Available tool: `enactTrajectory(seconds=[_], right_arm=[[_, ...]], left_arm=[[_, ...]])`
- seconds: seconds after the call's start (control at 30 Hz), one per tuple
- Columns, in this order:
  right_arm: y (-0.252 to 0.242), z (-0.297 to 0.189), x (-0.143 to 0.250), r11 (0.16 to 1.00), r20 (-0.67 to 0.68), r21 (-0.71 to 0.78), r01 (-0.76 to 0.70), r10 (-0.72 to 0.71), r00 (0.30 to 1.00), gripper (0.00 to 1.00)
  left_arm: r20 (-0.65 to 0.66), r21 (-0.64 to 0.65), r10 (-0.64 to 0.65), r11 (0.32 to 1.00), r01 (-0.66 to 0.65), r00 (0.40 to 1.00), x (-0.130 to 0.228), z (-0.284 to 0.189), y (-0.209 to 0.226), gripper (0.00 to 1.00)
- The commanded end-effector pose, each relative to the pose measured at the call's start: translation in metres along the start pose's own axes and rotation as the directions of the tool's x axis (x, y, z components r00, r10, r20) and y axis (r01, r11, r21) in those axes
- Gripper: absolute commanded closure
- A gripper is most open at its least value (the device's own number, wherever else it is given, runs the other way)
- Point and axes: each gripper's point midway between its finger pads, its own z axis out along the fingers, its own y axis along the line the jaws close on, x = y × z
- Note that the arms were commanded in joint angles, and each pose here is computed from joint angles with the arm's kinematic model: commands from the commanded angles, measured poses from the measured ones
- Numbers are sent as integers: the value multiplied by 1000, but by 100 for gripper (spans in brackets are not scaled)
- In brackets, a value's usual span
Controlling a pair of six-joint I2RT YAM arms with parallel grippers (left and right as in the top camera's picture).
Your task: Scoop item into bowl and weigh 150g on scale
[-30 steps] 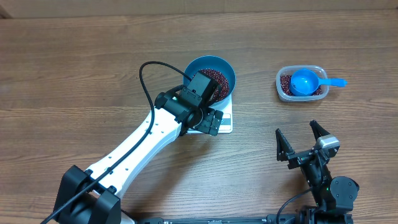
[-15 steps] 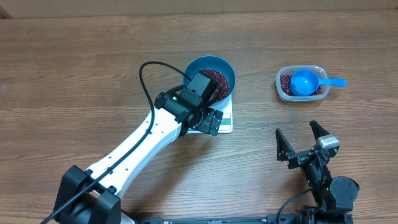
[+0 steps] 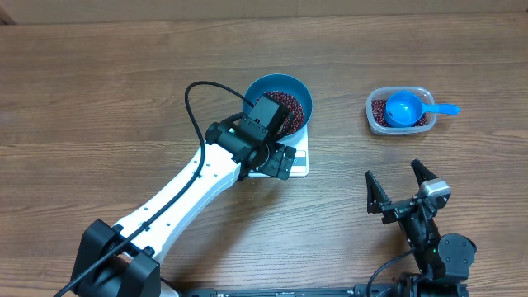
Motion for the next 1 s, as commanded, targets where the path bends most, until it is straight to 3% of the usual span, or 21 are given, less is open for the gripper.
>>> enactTrajectory(seconds=[0.0,0.33,0.53,0.67,0.8,0.83,0.97], right_arm=[[2,0,2,1000,5,-9,7,-7,1000,0],[2,0,2,1000,5,-9,7,-7,1000,0],[2,0,2,1000,5,-9,6,-6,1000,0],[2,0,2,1000,5,-9,6,-6,1000,0],[2,0,2,1000,5,-9,6,-6,1000,0],[2,0,2,1000,5,-9,7,-7,1000,0],[2,0,2,1000,5,-9,6,-6,1000,0]], left_arm=[[8,-6,23,1000,-23,1000,-2,-2,1,0],[5,-6,25,1000,-25,1000,-1,-1,0,0],[100,15,25,1000,-27,995,-11,-35,-1,0],[228,-36,31,999,-24,973,-23,-73,13,0],[381,-37,-5,999,20,925,-37,-112,26,0],[470,-14,-36,999,48,882,-46,-129,33,0],[611,33,-86,996,84,787,-55,-144,46,0]])
